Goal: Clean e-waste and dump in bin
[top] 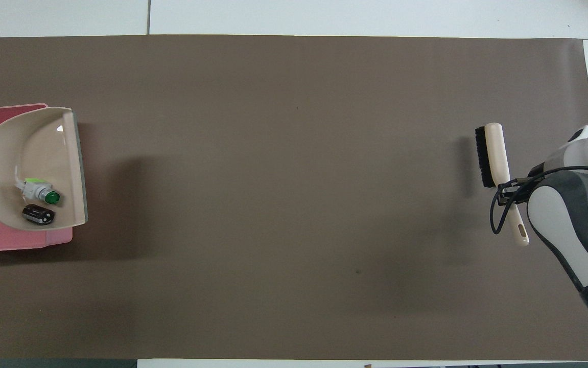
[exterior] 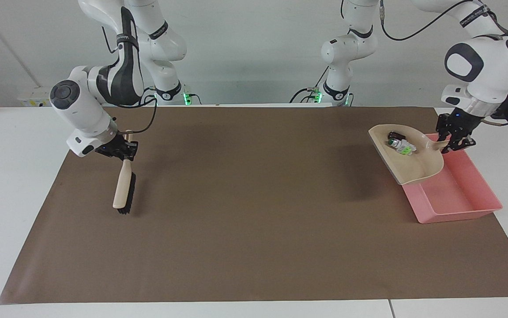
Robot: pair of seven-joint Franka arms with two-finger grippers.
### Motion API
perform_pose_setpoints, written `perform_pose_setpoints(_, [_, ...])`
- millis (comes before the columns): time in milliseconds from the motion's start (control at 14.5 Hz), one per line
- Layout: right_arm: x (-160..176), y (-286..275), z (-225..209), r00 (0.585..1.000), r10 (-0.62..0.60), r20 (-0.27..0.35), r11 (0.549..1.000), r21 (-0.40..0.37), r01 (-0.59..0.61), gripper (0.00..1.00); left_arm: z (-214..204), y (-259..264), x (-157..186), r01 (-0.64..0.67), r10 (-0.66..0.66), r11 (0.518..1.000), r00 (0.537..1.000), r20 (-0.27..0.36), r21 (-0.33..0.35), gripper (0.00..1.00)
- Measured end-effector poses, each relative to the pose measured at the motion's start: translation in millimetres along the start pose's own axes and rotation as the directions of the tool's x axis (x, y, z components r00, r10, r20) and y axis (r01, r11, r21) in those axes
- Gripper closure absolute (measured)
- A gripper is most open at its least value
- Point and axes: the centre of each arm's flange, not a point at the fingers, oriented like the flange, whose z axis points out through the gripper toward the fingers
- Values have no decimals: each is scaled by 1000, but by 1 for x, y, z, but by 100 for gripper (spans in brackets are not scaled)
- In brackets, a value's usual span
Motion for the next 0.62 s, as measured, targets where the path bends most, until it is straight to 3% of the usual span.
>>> perform_pose_setpoints(345, [-18,28,29,999,10,-32,1000,-23,-11,75,-23,-18,-82,79,-81,996,996,38,32,67])
perform_pose_setpoints(621, [-26,32,44,999,-13,-30,1000,-22,13,75,-28,-37,-111,-16,7,999,985,173,50,67])
